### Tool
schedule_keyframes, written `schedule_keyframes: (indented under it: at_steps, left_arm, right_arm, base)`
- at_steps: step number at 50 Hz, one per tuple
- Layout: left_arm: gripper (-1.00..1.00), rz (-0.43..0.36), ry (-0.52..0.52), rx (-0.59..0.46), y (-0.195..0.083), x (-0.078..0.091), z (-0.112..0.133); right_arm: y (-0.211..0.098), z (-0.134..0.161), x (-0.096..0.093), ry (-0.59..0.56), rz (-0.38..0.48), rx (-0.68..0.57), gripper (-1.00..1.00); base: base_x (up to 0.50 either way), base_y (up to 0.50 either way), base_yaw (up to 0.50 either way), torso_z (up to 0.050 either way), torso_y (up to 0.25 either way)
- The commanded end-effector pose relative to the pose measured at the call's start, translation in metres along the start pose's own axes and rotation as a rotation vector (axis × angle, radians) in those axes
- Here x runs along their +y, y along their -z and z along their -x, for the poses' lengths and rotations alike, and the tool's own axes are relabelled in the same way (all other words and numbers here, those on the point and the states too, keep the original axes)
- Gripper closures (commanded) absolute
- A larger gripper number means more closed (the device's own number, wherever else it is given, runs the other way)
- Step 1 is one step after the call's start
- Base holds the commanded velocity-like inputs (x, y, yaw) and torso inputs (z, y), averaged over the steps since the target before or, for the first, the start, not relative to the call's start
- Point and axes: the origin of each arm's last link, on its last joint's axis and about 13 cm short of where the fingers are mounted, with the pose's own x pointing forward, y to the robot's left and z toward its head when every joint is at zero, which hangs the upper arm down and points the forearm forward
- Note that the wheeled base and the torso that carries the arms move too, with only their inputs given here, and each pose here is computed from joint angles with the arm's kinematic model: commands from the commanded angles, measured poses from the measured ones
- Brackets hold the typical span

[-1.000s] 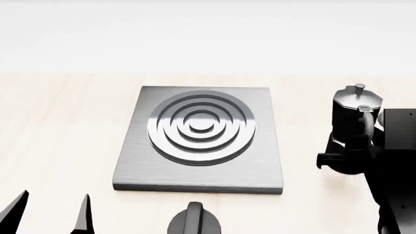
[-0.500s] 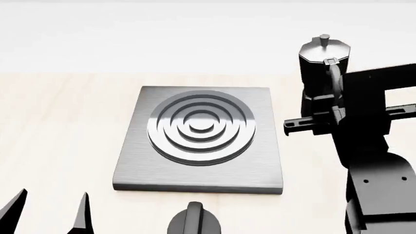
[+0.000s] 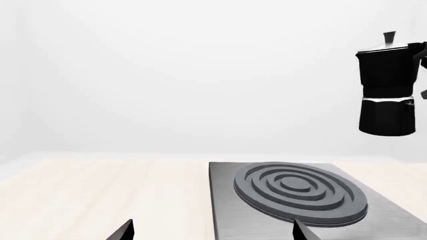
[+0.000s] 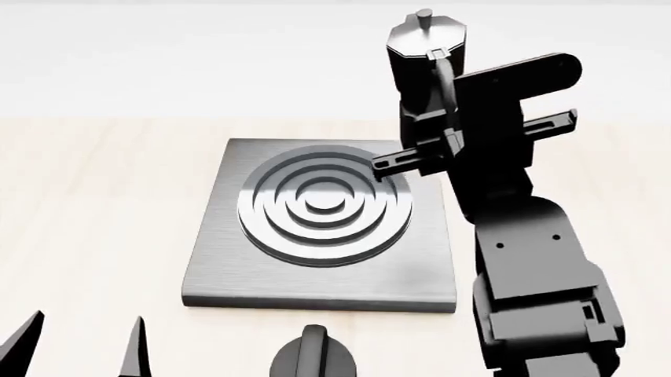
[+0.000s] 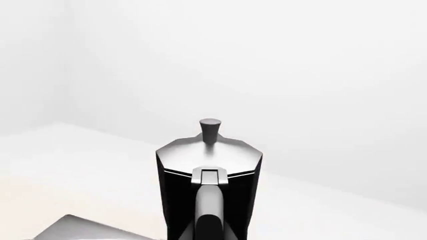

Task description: Put the moka pot on the stove.

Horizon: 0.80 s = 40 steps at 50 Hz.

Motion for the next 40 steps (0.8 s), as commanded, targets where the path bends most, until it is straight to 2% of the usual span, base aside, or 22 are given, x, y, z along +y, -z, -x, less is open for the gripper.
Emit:
schedule_keyframes:
  at_steps: [1,9,13,21,25,27,29,34,40]
  left_arm:
    - [-1.0,0.002,0.001,0.0,0.0,-0.001,0.001]
    - [-1.0,0.003,0.002,-0.001,0.0,-0.001,0.0]
    - [-1.0,0.004,0.002,-0.002,-0.001,-0.001,0.002]
    - [-1.0,0.004,0.002,-0.004,-0.002,-0.001,0.001]
    - [-1.0,0.004,0.002,-0.007,-0.002,0.0,0.001]
    - [-1.0,0.004,0.003,-0.008,-0.003,0.0,0.001]
    - [-1.0,0.005,0.002,-0.009,-0.003,0.0,0.001]
    - [-1.0,0.005,0.002,-0.01,-0.004,0.0,0.002]
    - [-1.0,0.006,0.0,-0.012,-0.005,0.001,0.002]
  right_arm:
    - [-0.018,-0.018,0.018,-0.069,0.006,-0.073,1.0]
    - [-0.018,-0.025,0.029,-0.109,-0.026,-0.086,1.0]
    - [-0.019,-0.028,0.031,-0.12,-0.096,-0.1,1.0]
    - [-0.019,-0.035,0.037,-0.133,-0.147,-0.095,1.0]
    - [-0.017,-0.039,0.04,-0.151,-0.209,-0.086,1.0]
    - [-0.014,-0.041,0.042,-0.148,-0.188,-0.073,1.0]
    - [-0.012,-0.042,0.043,-0.156,-0.239,-0.059,1.0]
    - [-0.011,-0.042,0.045,-0.155,-0.286,-0.043,1.0]
    - [-0.01,-0.042,0.048,-0.157,-0.294,-0.032,1.0]
  base:
    - [0.0,0.0,0.0,0.0,0.0]
    - [0.0,0.0,0.0,0.0,0.001]
    - [0.0,0.0,0.0,0.0,0.003]
    - [0.0,0.0,0.0,0.0,0.001]
    - [0.0,0.0,0.0,0.0,0.0]
    - [0.0,0.0,0.0,0.0,0.0]
    - [0.0,0.0,0.0,0.0,0.0]
    - [0.0,0.0,0.0,0.0,0.002]
    - [0.0,0.0,0.0,0.003,0.002]
